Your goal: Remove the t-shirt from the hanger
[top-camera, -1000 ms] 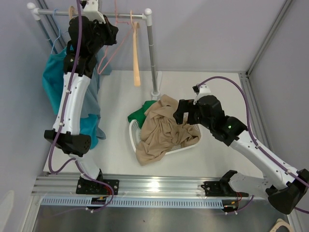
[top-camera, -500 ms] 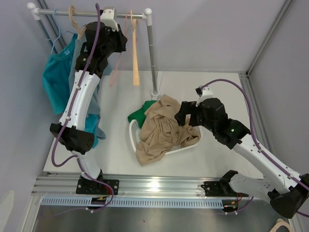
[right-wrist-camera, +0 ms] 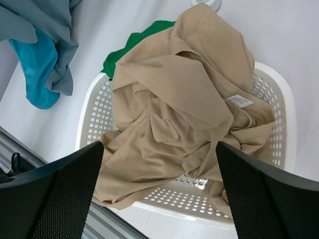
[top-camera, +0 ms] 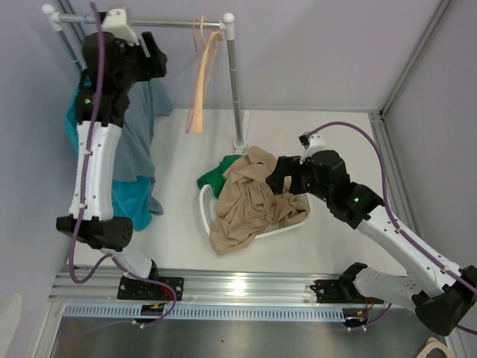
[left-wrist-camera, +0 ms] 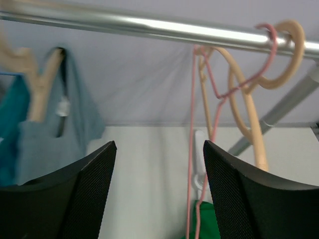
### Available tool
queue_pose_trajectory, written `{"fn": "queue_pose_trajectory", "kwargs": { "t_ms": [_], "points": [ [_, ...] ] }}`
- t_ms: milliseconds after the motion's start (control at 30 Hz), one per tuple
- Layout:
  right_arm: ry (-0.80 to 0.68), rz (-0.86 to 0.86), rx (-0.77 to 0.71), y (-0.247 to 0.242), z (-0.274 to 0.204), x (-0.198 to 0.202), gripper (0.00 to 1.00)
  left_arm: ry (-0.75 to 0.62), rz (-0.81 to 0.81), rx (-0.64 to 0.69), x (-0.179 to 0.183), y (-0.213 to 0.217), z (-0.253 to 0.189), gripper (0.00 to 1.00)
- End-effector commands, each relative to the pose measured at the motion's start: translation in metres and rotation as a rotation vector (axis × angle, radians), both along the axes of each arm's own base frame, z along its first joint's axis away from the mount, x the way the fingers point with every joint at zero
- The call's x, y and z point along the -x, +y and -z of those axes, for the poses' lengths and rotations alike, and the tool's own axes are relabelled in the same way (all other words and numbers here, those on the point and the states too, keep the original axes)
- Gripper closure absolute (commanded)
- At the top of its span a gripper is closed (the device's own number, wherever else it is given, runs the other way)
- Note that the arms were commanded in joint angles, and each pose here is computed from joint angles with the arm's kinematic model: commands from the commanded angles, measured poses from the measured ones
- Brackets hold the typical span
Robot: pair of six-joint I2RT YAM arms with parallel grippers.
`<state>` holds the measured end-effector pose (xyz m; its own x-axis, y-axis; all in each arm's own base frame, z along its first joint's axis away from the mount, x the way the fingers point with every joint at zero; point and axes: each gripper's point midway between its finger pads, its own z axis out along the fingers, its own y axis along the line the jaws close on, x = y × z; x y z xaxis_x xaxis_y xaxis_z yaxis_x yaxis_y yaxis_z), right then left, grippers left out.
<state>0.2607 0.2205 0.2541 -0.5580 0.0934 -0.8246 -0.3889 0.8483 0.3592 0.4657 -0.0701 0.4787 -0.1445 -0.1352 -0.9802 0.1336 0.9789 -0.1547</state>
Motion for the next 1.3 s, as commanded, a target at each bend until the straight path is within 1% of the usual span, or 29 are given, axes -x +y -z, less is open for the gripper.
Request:
{"fn": "queue_pose_trajectory", "kwargs": {
  "t_ms": [0,133,167,200,233,300,333,433,467,533,667,733,900,967,1033,1100,1267],
  "points": [
    [-0.026,-0.029,-0.027,0.008,-0.010,-0.004,0.00,-0.034,-0.061,0.046,0.029,0.034,-0.028,0.24],
    [-0.018,-0.036,-0.025,0.011,-0.010,-0.006,0.00,-0.020,-0.135,0.028,0.028,0.061,-0.024,0.24],
    [-0.009,-0.037,-0.019,0.012,-0.009,-0.007,0.00,0.010,-0.173,0.034,0.021,0.080,-0.013,0.24],
    [-0.009,-0.038,-0.018,0.012,-0.009,-0.007,0.00,0.041,-0.158,0.057,0.018,0.082,-0.005,0.24],
    [-0.013,-0.037,-0.023,0.013,-0.013,-0.008,0.00,0.036,-0.155,0.068,0.016,0.086,-0.009,0.25],
    [-0.014,-0.037,-0.025,0.013,-0.014,-0.008,0.00,0.074,-0.164,0.100,0.003,0.099,0.006,0.26],
    [-0.016,-0.036,-0.024,0.013,-0.016,-0.009,0.01,0.072,-0.147,0.107,-0.001,0.099,0.006,0.26],
    [-0.016,-0.028,-0.024,0.013,-0.018,-0.011,0.01,0.075,-0.168,0.099,-0.014,0.108,0.010,0.27],
    [-0.019,-0.025,-0.025,0.012,-0.019,-0.012,0.01,0.055,-0.173,0.095,-0.015,0.110,0.003,0.27],
    [-0.014,-0.020,-0.022,0.013,-0.017,-0.014,0.01,0.063,-0.191,0.085,-0.024,0.115,0.009,0.28],
    [-0.007,-0.020,-0.027,0.018,-0.017,-0.021,0.01,0.007,-0.199,0.074,-0.032,0.118,-0.003,0.32],
    [-0.002,-0.054,-0.036,0.026,-0.021,-0.023,0.01,-0.001,-0.201,0.072,-0.037,0.119,-0.002,0.33],
    [-0.002,-0.076,-0.032,0.035,-0.024,-0.031,0.01,-0.102,-0.193,0.053,-0.044,0.121,-0.022,0.34],
    [0.004,-0.088,-0.034,0.039,-0.024,-0.034,0.01,-0.097,-0.195,0.045,-0.055,0.123,-0.012,0.35],
    [0.009,-0.104,-0.038,0.043,-0.024,-0.035,0.00,-0.113,-0.199,0.041,-0.061,0.125,-0.017,0.38],
    [0.009,-0.104,-0.038,0.044,-0.025,-0.038,0.00,-0.089,-0.193,0.044,-0.074,0.126,-0.005,0.40],
    [0.003,-0.109,-0.036,0.046,-0.028,-0.042,0.01,-0.119,-0.194,0.038,-0.089,0.129,-0.003,0.47]
  ]
}}
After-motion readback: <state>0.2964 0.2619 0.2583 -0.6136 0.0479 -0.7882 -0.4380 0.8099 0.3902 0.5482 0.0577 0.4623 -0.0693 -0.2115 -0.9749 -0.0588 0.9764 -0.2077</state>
